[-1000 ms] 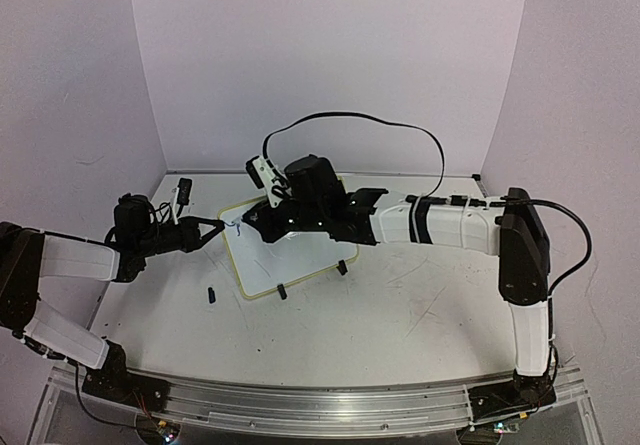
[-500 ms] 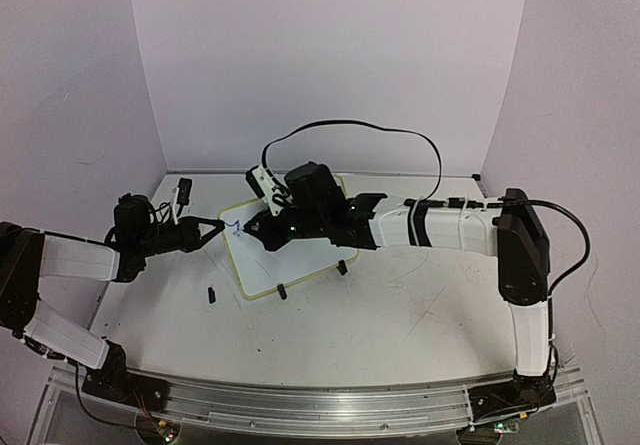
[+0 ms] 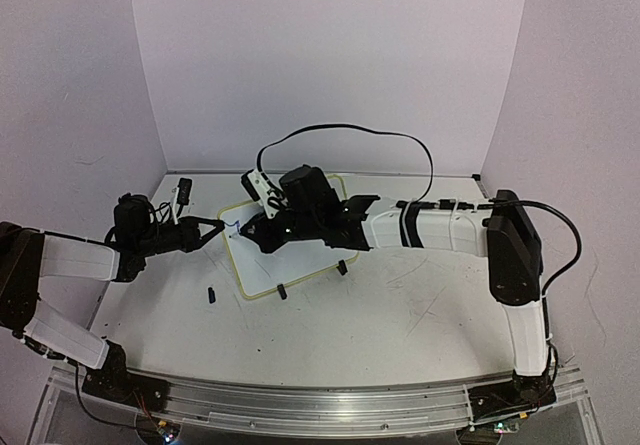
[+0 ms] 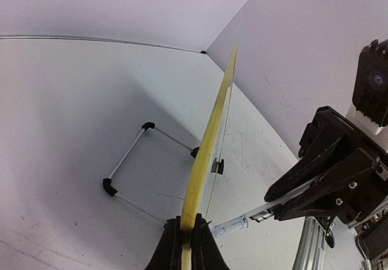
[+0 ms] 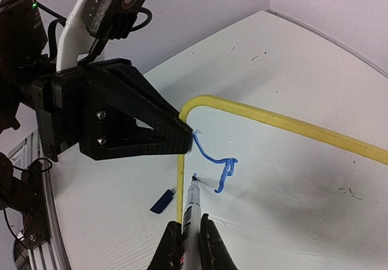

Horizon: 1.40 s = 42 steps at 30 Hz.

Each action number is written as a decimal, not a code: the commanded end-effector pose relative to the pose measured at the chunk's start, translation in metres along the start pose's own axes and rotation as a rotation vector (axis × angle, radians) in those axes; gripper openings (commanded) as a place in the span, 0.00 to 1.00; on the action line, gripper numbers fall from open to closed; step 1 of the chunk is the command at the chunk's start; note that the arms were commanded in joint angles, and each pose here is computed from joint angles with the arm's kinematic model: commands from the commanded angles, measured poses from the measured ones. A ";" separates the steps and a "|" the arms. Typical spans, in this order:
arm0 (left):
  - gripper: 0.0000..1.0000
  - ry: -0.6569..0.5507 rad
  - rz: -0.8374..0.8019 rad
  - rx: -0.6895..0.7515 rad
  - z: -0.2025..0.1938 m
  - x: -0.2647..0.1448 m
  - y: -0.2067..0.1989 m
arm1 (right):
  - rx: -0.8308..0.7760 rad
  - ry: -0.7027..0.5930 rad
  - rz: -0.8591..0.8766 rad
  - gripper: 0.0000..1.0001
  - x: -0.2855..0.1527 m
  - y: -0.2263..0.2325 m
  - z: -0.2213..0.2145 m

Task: Write a sentence on the whiteboard
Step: Write on the whiteboard with the whiteboard marker without the cap.

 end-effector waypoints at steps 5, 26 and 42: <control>0.00 -0.044 -0.030 0.033 0.018 -0.001 -0.006 | -0.005 -0.048 -0.040 0.00 -0.003 0.003 0.010; 0.00 -0.046 -0.034 0.034 0.018 -0.002 -0.007 | -0.003 -0.088 -0.111 0.00 -0.019 -0.009 0.016; 0.00 -0.045 -0.034 0.034 0.018 -0.002 -0.006 | 0.003 -0.132 -0.127 0.00 -0.024 -0.014 0.029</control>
Point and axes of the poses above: each gripper's point midway between its finger pads, its own x axis out along the fingers, its own y axis along the line the jaws close on, z = x × y, the point moved 8 cm from there along -x, back along the fingers, and after that the axes turned 14 degrees about x, right-handed, at the moved point
